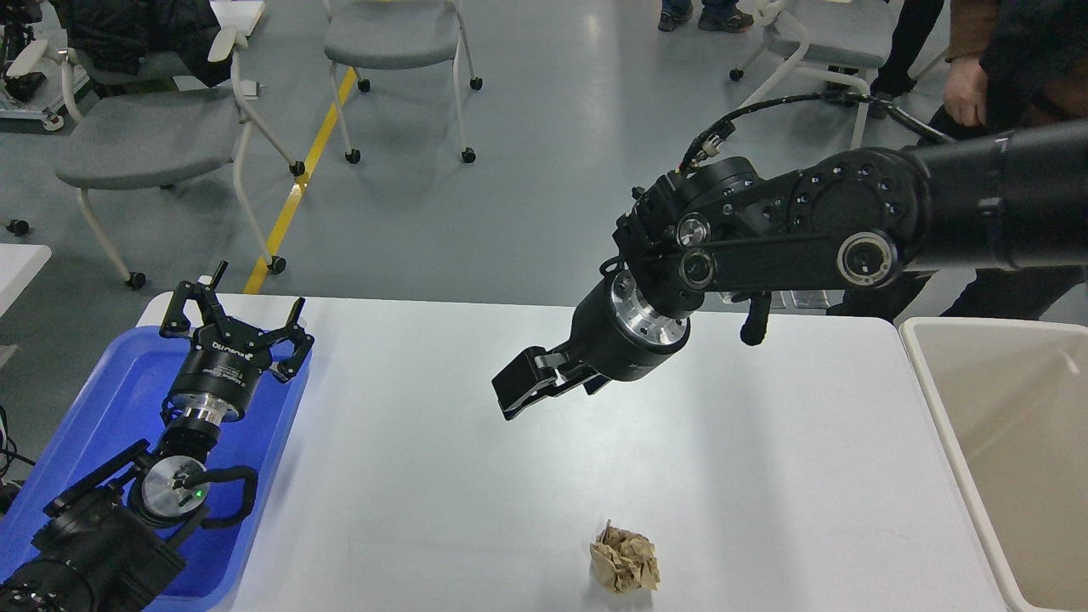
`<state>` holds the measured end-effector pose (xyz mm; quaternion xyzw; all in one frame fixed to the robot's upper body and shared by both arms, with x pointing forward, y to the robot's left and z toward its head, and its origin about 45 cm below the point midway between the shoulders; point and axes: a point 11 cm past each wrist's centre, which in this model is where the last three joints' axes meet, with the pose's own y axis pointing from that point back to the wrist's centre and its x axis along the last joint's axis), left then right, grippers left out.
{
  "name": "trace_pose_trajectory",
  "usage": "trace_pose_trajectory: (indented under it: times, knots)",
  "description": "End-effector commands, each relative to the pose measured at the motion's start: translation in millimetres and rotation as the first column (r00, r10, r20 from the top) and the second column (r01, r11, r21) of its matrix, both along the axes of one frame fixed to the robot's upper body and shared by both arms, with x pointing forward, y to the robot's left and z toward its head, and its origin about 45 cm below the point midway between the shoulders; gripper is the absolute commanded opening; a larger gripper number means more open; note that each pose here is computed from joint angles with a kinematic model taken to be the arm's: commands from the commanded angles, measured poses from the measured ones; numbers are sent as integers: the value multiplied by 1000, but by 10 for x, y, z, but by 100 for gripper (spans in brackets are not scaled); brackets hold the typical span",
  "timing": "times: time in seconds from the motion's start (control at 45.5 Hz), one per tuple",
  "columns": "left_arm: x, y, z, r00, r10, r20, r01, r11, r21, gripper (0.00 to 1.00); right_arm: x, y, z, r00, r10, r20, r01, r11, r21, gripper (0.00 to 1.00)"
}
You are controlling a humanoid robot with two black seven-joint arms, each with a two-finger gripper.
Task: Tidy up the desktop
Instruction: 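Lower the open right gripper down onto the crumpled tan paper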
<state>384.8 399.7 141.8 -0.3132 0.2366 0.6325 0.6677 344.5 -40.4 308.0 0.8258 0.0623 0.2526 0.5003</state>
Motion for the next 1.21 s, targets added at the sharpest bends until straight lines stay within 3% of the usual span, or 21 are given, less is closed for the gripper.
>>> trace_pose_trajectory:
  times: [0.0, 0.242, 0.571, 1.187]
  knots:
    - [0, -1, 1, 1000, 0, 1, 0, 1000, 0, 100, -119, -9, -495, 995, -4, -98, 3, 1000, -11, 100]
    - [0, -1, 1, 1000, 0, 1, 0, 1000, 0, 100, -196, -87, -795, 994, 52, -94, -56, 997, -44, 100]
    - [-1, 3, -1, 1000, 1, 0, -1, 1000, 0, 100, -82, -178, -1219, 992, 124, 33, -120, 987, -108, 100]
    - [0, -1, 1, 1000, 0, 1, 0, 1000, 0, 100, -234, -577, -1816, 997, 65, -45, -70, 990, -126, 100]
